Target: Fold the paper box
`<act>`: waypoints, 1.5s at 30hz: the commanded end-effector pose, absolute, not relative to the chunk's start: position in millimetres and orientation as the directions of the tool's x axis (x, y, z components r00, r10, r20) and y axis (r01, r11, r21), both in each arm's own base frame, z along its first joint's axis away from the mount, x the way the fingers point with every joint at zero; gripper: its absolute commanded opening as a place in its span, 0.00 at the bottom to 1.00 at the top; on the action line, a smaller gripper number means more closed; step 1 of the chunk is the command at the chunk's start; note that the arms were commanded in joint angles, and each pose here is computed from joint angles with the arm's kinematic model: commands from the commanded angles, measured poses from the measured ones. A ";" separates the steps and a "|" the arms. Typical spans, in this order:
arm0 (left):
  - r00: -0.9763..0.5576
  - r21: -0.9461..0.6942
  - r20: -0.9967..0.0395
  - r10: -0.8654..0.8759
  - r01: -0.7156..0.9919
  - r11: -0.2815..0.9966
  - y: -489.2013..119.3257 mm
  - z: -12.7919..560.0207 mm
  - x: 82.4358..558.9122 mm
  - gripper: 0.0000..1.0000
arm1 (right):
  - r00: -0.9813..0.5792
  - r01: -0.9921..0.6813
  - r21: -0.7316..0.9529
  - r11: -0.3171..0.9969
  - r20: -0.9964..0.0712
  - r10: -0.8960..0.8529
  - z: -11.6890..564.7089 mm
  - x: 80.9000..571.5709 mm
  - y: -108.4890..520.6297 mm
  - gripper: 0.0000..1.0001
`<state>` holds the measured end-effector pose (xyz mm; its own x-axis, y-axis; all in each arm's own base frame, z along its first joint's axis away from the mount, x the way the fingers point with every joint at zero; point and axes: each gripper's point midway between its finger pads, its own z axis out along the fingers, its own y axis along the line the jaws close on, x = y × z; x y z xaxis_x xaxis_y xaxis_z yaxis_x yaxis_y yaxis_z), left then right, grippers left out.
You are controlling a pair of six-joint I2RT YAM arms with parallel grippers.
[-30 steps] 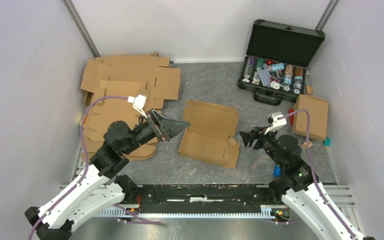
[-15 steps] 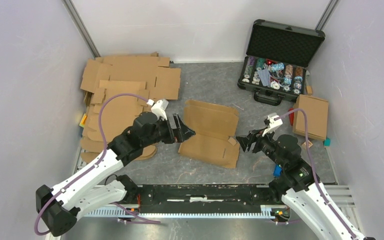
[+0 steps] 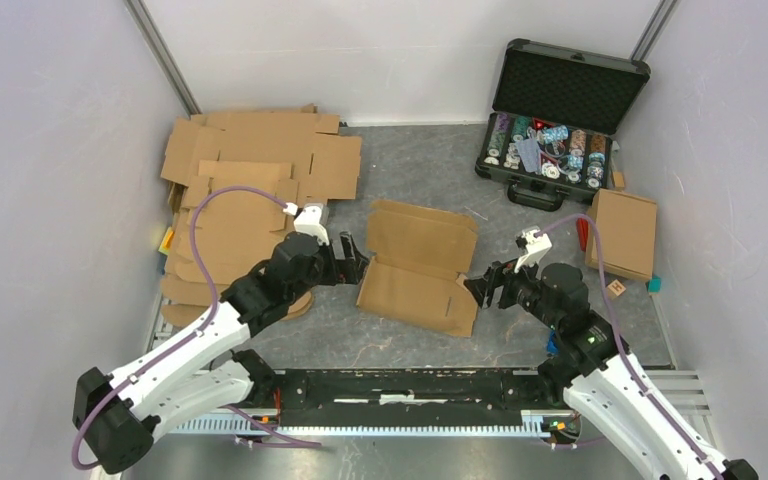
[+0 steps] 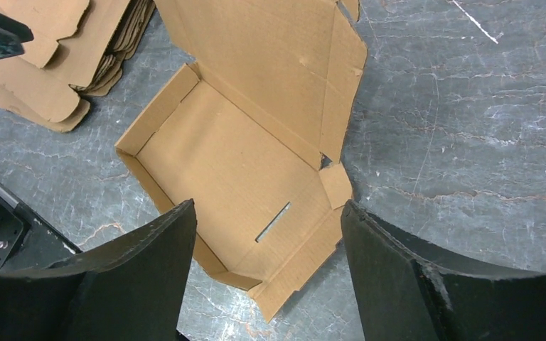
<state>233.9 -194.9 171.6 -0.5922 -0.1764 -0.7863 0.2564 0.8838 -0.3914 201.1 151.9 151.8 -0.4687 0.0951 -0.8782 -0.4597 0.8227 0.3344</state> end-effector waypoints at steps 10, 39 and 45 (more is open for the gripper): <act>-0.416 -0.211 -0.901 -0.120 0.178 0.961 -162.7 155.3 273.9 1.00 | -0.487 -0.389 0.396 0.832 -0.855 0.179 146.5 209.7 152.4 0.89; -0.630 -0.240 -0.776 0.005 0.302 0.923 -200.8 83.3 275.1 0.75 | -0.599 -0.266 0.344 0.901 -0.791 0.126 104.3 200.3 130.8 0.98; -0.663 -0.287 -0.747 0.041 0.378 0.880 -220.2 74.3 268.5 0.75 | -0.605 -0.273 0.340 0.900 -0.788 0.114 102.2 200.7 132.2 0.98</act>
<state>262.1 -196.1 58.8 -0.6902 0.0134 -0.7235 0.2742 0.9301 -0.2444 200.4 129.0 102.7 -0.6083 0.1228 -0.7842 -0.2544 0.9056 0.3392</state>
